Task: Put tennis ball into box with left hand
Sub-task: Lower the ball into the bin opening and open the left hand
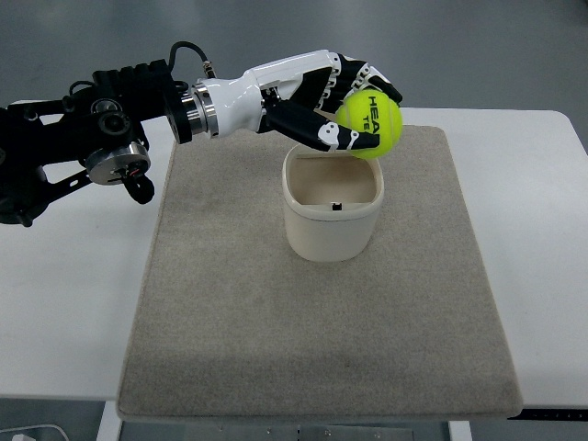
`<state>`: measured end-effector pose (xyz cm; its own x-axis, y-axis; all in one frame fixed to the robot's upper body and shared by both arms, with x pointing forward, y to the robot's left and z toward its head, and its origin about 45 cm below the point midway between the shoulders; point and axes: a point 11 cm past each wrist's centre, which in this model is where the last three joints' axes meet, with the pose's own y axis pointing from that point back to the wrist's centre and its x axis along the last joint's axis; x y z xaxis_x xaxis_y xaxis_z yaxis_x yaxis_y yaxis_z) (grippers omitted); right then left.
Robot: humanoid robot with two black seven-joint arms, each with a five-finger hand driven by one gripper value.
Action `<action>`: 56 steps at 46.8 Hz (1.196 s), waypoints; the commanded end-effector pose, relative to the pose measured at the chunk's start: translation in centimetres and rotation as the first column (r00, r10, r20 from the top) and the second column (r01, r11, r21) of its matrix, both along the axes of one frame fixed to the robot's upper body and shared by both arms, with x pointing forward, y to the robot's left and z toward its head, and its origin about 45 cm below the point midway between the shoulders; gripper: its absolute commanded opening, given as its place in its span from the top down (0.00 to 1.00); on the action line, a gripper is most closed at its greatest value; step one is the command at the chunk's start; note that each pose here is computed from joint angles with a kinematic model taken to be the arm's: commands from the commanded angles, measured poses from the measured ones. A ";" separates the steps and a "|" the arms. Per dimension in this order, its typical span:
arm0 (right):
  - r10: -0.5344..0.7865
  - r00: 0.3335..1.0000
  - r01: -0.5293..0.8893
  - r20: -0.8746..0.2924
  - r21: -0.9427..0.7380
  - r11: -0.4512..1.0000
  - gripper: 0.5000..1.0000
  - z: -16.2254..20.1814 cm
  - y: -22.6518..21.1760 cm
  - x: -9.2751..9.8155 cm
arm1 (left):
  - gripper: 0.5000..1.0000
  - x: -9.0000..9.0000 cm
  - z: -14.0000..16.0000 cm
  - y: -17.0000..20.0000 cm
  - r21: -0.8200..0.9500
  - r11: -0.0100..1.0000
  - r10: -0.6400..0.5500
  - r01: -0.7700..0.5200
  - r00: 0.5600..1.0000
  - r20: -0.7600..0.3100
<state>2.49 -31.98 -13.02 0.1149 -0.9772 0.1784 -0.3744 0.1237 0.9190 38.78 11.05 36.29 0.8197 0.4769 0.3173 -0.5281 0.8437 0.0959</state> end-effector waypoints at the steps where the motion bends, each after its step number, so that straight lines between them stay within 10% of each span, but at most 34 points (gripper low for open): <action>1: 0.000 1.000 0.000 0.000 0.000 1.000 0.12 0.0 0.0 0.0 | 1.00 0.1 -0.7 0.5 0.022 1.000 0.020 -0.020 1.000 -0.006; 47: 0.000 1.000 0.000 0.000 0.000 1.000 0.12 0.0 0.0 0.0 | 1.00 1.6 -2.9 3.3 0.084 0.990 0.116 -0.114 0.993 -0.021; 52: 0.000 1.000 0.000 0.000 0.000 1.000 0.12 0.0 0.0 0.0 | 0.60 1.6 -2.7 3.3 0.079 0.990 0.121 -0.119 0.993 -0.015; 56: 0.000 1.000 0.000 0.000 0.000 1.000 0.12 0.0 0.0 0.0 | 0.53 1.4 -2.7 3.1 0.078 0.990 0.118 -0.117 0.993 -0.015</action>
